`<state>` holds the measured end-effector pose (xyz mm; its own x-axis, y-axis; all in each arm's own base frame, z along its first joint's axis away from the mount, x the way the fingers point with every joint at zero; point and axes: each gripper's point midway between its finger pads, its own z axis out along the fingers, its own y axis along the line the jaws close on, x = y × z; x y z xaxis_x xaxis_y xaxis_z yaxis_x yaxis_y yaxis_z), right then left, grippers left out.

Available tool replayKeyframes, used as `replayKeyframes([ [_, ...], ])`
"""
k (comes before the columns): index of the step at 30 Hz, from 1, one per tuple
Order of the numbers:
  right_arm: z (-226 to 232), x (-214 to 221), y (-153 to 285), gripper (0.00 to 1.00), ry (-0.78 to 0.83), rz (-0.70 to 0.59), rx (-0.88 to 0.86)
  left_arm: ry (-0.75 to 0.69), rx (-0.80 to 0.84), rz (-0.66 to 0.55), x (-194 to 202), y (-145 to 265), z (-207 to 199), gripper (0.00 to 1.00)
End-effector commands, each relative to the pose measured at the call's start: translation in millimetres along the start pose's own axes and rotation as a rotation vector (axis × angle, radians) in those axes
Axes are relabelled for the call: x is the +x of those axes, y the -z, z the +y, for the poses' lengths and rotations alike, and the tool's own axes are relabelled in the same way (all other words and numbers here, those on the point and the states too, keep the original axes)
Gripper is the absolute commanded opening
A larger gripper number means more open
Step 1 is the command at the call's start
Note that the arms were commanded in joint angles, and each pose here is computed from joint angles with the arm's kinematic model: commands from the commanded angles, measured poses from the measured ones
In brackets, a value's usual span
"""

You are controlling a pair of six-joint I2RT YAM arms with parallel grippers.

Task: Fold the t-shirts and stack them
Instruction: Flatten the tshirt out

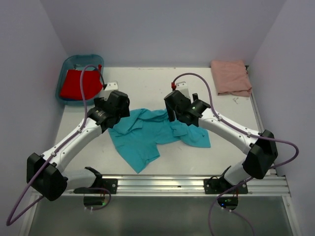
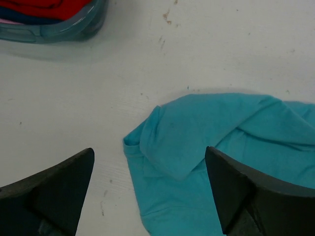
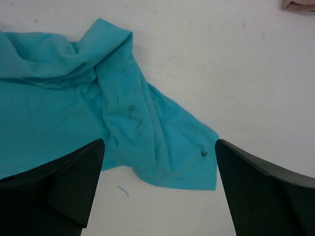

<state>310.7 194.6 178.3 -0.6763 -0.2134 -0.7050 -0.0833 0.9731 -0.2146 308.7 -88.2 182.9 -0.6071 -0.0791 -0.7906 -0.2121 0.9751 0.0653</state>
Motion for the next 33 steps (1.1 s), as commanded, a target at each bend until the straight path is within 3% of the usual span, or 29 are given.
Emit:
replayKeyframes([
  [1,-15,-11,14,0.99,-0.082,-0.073,0.018,0.129,-0.02,-0.15,-37,5,9,1.0],
  [5,-24,-7,25,0.99,-0.1,-0.094,-0.002,0.156,0.077,-0.147,-40,17,-2,1.0],
  [7,-23,-3,28,0.99,-0.103,-0.085,-0.022,0.126,0.145,-0.105,-29,20,-11,0.95],
  [10,-23,3,29,0.98,-0.105,-0.08,-0.039,0.055,0.255,0.062,15,12,-34,0.77],
  [11,-23,4,28,0.98,-0.107,-0.079,-0.042,0.034,0.266,0.124,36,8,-37,0.67],
  [16,-17,8,26,0.97,-0.104,-0.066,-0.064,0.021,0.143,0.229,87,-24,-25,0.44],
  [33,-27,31,9,0.97,-0.101,-0.009,-0.049,0.13,-0.131,0.298,123,-59,19,0.4],
])
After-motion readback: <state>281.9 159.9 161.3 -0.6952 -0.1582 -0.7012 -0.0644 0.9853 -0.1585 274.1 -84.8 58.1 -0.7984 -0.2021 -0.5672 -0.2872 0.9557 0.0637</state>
